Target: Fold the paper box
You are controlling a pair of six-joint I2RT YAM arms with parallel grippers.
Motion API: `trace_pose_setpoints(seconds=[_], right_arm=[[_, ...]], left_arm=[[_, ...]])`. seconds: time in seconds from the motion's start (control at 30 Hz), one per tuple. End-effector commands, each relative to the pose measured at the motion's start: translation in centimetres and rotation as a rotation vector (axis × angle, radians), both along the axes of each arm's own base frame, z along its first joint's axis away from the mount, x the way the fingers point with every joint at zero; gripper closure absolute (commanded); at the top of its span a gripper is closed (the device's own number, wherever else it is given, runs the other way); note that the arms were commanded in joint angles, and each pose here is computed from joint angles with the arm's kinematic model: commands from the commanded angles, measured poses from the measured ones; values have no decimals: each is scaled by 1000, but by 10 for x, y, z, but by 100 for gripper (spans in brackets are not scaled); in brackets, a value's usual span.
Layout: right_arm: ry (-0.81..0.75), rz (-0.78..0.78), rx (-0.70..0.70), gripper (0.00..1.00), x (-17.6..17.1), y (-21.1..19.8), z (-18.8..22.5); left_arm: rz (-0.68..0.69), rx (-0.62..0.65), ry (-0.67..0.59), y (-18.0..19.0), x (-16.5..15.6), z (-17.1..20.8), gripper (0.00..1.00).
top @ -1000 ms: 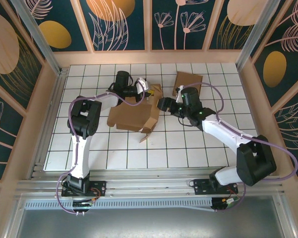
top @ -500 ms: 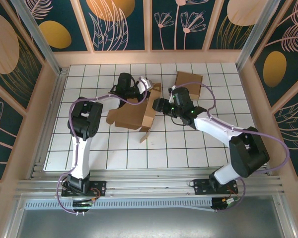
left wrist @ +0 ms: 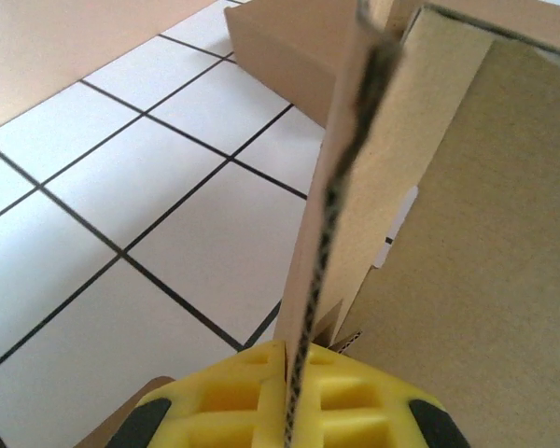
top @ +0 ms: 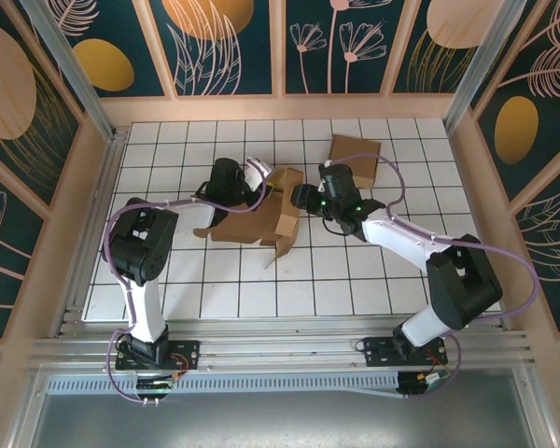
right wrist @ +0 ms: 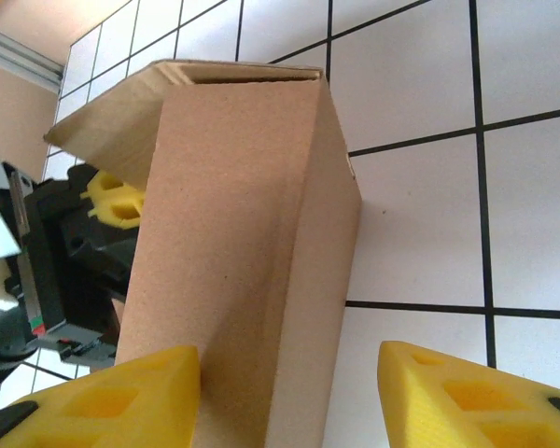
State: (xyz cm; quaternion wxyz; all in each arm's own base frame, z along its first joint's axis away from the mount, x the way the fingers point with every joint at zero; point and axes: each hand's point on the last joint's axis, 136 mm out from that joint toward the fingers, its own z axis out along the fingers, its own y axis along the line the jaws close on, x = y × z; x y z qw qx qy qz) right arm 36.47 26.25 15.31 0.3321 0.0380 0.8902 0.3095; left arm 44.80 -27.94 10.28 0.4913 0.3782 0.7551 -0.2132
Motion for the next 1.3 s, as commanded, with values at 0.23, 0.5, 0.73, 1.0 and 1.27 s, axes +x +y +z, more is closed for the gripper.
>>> trace_pose_setpoints(seconds=[0.23,0.5,0.73,1.0,1.27], right_arm=[[-9,63,-27,47,2,21,-13],[-55,98,-34,48,1,22,-13],[-75,129,-55,49,1,24,-10],[-92,138,-91,49,3,22,-9],[-90,148,-109,49,5,23,-11]], left_arm=[[-169,-179,81,-26,-37,17,82],[-354,-76,146,-33,-62,-2,56],[-523,-58,180,-33,-65,1,46],[-461,-54,64,-11,-51,21,37],[-410,13,-23,21,-47,37,36]])
